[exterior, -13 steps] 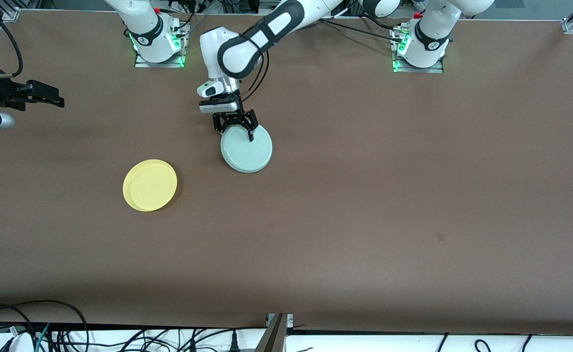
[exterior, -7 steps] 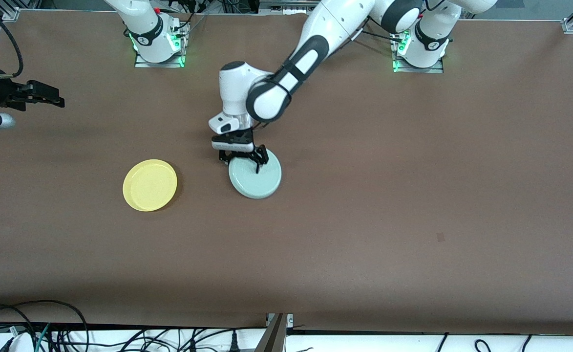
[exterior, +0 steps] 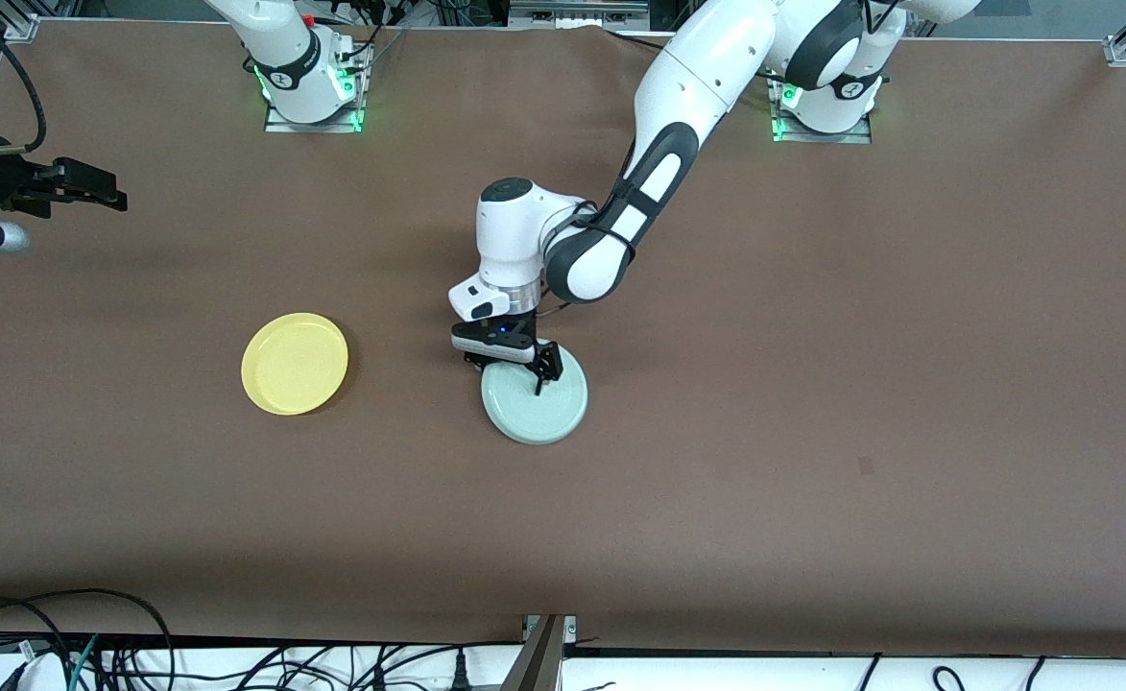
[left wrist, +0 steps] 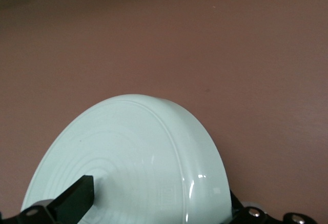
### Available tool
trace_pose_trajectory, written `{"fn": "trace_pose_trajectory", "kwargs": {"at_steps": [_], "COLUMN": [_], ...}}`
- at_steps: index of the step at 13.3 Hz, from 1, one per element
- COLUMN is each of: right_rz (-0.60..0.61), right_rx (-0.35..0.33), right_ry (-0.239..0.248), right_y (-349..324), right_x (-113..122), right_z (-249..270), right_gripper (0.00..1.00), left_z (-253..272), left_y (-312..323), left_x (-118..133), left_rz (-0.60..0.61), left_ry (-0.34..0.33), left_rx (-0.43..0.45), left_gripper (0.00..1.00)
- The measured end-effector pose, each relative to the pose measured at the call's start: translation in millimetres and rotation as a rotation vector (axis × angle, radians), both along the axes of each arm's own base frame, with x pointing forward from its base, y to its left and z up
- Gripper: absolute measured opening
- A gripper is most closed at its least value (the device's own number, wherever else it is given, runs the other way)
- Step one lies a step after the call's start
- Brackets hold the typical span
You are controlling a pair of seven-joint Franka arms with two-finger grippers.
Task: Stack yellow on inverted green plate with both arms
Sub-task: 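Slide the inverted green plate toward the table middle with the left gripper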
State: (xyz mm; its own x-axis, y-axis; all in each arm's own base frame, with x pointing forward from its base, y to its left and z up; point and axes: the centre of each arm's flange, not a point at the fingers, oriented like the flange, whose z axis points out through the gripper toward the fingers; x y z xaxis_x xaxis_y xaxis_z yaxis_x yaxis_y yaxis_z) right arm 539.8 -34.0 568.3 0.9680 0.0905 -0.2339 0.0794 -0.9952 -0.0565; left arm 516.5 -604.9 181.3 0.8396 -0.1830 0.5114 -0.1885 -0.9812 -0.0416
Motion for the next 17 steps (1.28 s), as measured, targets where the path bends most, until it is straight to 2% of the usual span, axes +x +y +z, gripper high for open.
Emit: {"fn": "trace_pose_trajectory", "kwargs": {"at_steps": [3, 4, 6, 8, 12, 17], "right_rz": [0.0, 0.0, 0.0, 0.0, 0.0, 0.001], "right_rx": [0.0, 0.0, 0.0, 0.0, 0.0, 0.0], "right_ry": [0.0, 0.0, 0.0, 0.0, 0.0, 0.0], "right_y": [0, 0, 0, 0, 0, 0], "right_x": [0, 0, 0, 0, 0, 0], "right_z": [0, 0, 0, 0, 0, 0], "right_gripper": [1.0, 1.0, 1.0, 1.0, 1.0, 1.0], "left_z": [35, 38, 35, 30, 26, 71], "left_y": [-35, -42, -39, -22, 38, 112], "left_x": [-35, -44, -43, -24, 40, 96], "left_rz": [0.053, 0.05, -0.005, -0.082, -0.189, -0.251], "left_ry": [0.136, 0.152, 0.149, 0.138, 0.127, 0.201], "left_rx": [-0.151, -0.165, -0.13, -0.069, 0.058, 0.272], "left_gripper": [1.0, 1.0, 1.0, 1.0, 1.0, 1.0]}}
